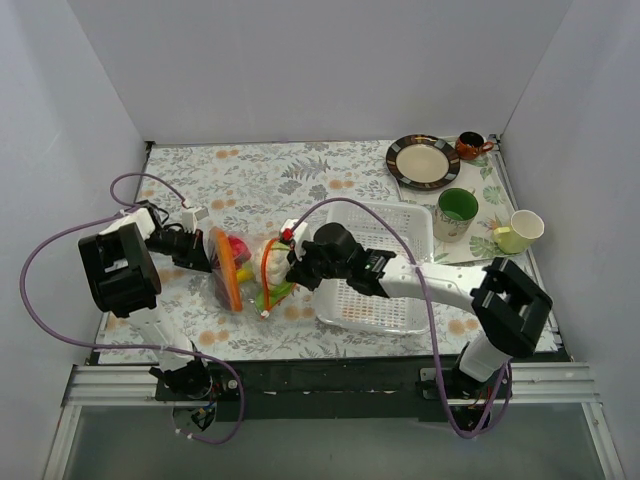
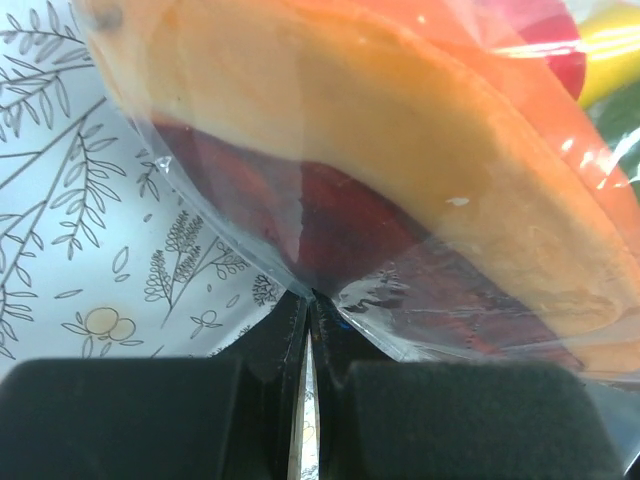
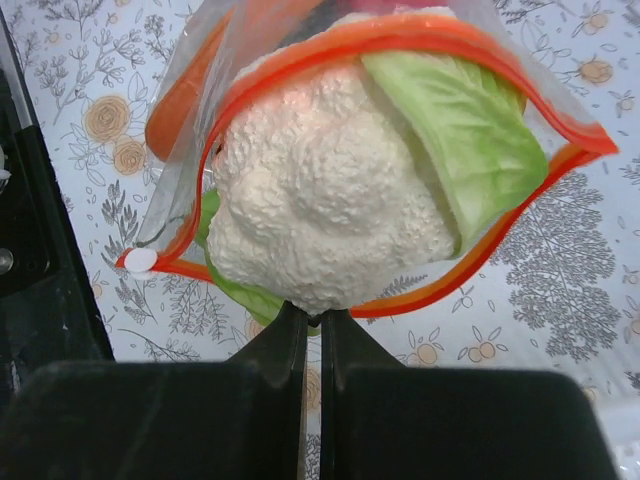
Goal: Open the zip-top bag and remove the fake food
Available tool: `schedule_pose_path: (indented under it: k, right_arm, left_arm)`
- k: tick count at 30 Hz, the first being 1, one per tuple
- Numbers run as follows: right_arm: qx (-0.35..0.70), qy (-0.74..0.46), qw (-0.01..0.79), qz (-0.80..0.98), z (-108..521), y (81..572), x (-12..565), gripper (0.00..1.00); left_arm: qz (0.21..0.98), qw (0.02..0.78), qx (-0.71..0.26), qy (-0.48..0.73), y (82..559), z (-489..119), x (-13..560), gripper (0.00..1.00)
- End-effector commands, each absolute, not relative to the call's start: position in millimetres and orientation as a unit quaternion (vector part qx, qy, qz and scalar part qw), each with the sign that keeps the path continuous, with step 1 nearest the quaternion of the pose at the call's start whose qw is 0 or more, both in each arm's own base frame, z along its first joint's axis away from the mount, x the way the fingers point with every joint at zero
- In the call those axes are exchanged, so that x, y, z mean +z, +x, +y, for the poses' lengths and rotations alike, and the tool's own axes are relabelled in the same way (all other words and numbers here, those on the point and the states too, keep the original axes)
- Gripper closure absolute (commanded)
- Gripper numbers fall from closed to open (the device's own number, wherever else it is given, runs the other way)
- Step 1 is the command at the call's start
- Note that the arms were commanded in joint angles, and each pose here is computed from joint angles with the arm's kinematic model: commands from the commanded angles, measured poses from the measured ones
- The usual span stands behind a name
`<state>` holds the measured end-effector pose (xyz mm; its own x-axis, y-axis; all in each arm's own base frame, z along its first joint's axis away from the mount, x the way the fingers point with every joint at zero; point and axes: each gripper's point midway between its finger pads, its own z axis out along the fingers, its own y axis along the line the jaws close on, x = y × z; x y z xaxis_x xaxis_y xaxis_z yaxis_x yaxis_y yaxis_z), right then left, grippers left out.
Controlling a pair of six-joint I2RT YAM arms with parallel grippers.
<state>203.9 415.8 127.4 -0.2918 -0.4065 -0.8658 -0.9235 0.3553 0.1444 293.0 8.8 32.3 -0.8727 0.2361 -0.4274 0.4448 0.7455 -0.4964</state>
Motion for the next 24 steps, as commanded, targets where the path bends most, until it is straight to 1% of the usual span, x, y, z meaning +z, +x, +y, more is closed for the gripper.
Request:
schedule_pose_path:
  k: [1, 5, 7, 8, 10, 11, 13, 14, 17, 20, 24]
  right_arm:
    - [0.331, -0.449, 0.421, 0.715, 401.6, 208.4, 157.8, 0.99]
    - [0.325, -0.446, 0.426, 0.717, 386.9, 205.5, 174.0, 0.99]
    - [0.307, -0.451, 0.405, 0.734, 373.0, 201.8, 170.5, 0.99]
    - [0.299, -0.445, 0.411, 0.737, 364.5, 201.5, 178.2, 0.99]
    - [0.276, -0.441, 0.403, 0.753, 344.2, 197.7, 173.1, 0.99]
    - [0.269, -0.428, 0.428, 0.749, 333.1, 199.1, 189.2, 0.99]
    - [0.251, -0.409, 0.45, 0.753, 313.8, 203.3, 197.6, 0.99]
    - [0.236, -0.39, 0.476, 0.752, 298.0, 206.8, 209.8, 0.99]
    - [0.18, -0.342, 0.511, 0.767, 258.8, 220.2, 212.7, 0.99]
    - [0.131, -0.291, 0.516, 0.795, 223.7, 231.6, 191.7, 0.99]
    - [0.094, -0.222, 0.49, 0.838, 188.6, 244.4, 151.4, 0.97]
  left_arm:
    - [0.919, 0.185, -0.294, 0.188, 308.7, 13.7, 37.5, 1.0]
    - [0.92, 0.186, -0.29, 0.185, 310.3, 16.1, 36.7, 1.0]
    - [0.921, 0.184, -0.289, 0.186, 309.7, 16.7, 35.0, 1.0]
    - [0.921, 0.183, -0.288, 0.187, 309.0, 17.5, 33.9, 1.0]
    - [0.922, 0.181, -0.286, 0.186, 308.3, 18.8, 32.2, 1.0]
    - [0.923, 0.18, -0.285, 0.187, 307.8, 19.2, 30.7, 1.0]
    - [0.924, 0.178, -0.284, 0.186, 307.0, 20.1, 28.7, 1.0]
    - [0.924, 0.177, -0.285, 0.186, 306.6, 19.7, 28.5, 1.0]
    - [0.924, 0.176, -0.285, 0.185, 306.1, 20.3, 27.1, 1.0]
    - [0.923, 0.176, -0.286, 0.187, 306.3, 19.7, 27.2, 1.0]
    - [0.92, 0.179, -0.292, 0.19, 304.7, 17.4, 32.1, 1.0]
